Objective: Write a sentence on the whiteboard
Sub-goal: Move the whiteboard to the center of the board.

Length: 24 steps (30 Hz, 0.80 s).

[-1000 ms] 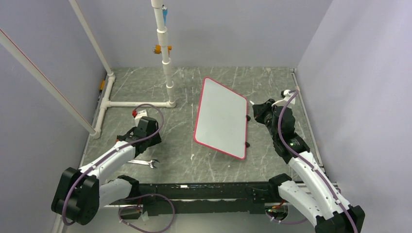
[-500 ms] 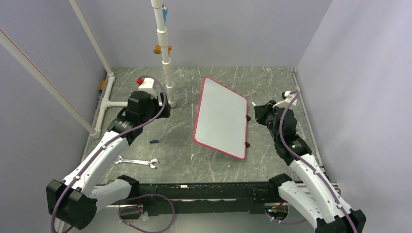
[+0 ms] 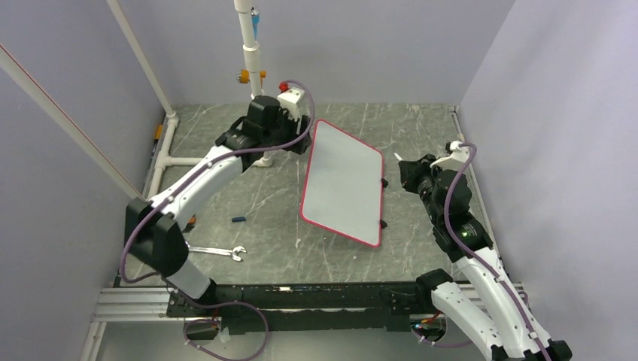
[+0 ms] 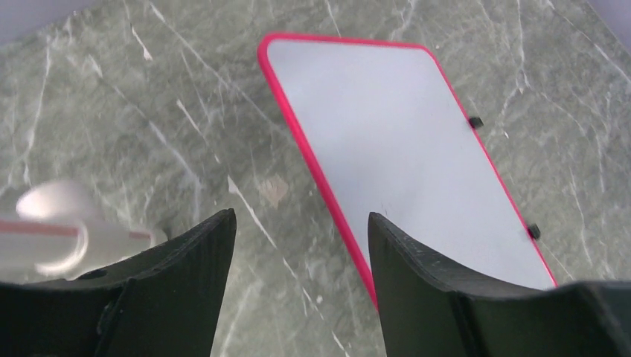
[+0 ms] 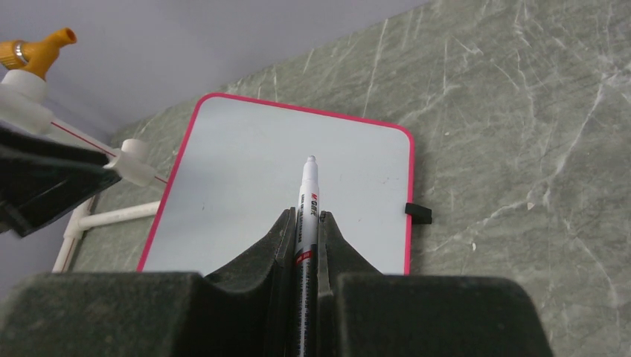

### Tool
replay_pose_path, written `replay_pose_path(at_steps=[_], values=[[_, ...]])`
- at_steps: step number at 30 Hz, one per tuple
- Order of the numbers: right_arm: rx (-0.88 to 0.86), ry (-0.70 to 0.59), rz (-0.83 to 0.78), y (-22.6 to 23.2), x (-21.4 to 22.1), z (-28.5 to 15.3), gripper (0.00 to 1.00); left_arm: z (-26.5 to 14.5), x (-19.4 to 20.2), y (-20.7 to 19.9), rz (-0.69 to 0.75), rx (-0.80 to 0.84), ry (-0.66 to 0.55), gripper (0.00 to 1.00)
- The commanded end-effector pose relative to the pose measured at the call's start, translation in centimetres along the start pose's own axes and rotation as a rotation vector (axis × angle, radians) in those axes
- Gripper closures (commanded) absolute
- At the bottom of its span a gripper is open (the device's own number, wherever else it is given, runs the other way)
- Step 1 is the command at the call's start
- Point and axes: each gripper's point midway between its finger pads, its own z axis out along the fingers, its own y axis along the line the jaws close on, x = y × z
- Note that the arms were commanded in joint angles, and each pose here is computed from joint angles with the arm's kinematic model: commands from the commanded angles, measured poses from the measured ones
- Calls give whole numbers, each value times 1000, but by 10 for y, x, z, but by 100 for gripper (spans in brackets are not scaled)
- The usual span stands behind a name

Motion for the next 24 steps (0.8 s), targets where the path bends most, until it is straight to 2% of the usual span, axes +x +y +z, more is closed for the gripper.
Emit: replay_pose_path(at_steps=[1,8,13,18,24], values=[[-30,-56,-3,10,-24,-10,100,24,-27,-6,40,28,-20,34],[-31,-69,-13,10,-31,-17,100,75,-21,-1,54,-9,68,41],[-28,-71,-25,9,-32,-19,100,97,-14,10,32,-66,103,52],[-23,-71,-38,7,-31,-19,100,108,-10,5,35,-45,108,56],[-8,-69,-52,4,-30,-19,100,119,-8,-14,111,41,116,60]])
